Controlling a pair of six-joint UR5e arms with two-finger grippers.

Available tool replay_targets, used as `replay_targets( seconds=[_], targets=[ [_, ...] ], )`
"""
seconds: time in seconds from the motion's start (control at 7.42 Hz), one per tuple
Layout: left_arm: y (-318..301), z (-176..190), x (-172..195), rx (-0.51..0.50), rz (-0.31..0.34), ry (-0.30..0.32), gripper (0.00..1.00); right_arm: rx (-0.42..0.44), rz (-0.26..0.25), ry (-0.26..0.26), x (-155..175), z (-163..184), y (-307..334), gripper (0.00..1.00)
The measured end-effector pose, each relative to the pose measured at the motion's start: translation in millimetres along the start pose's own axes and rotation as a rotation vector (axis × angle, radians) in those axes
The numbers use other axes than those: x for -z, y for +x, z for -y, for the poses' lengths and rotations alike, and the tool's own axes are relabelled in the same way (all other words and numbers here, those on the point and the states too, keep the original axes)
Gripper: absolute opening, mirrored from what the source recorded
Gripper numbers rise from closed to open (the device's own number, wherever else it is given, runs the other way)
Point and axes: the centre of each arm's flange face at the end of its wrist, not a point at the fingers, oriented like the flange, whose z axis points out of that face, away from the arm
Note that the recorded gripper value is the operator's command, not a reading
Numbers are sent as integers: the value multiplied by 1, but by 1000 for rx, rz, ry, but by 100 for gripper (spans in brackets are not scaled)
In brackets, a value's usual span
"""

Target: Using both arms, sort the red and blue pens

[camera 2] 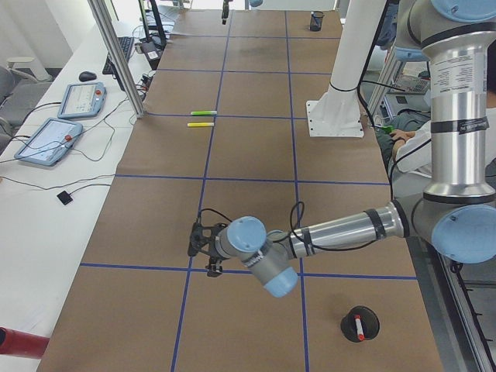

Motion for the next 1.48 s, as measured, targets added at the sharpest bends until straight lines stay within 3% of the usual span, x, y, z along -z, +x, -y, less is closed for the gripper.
replay_targets(
  seconds=[0.4,0.81,1.21,1.48],
  targets=[
    [69,39,-52,-51,39,-143,100,-12,-18,-45,-11,2,-3,100],
    [92,60,-66,-118,84,-242,100,-5,-51,-102,-19,1,7,100],
    [58,72,-47,-215,123,-318,100,50,-125,-191,-18,-5,39,100],
    [33,80,-17,-182,140,-343,100,38,-142,-251,-23,-22,60,100]
  ],
)
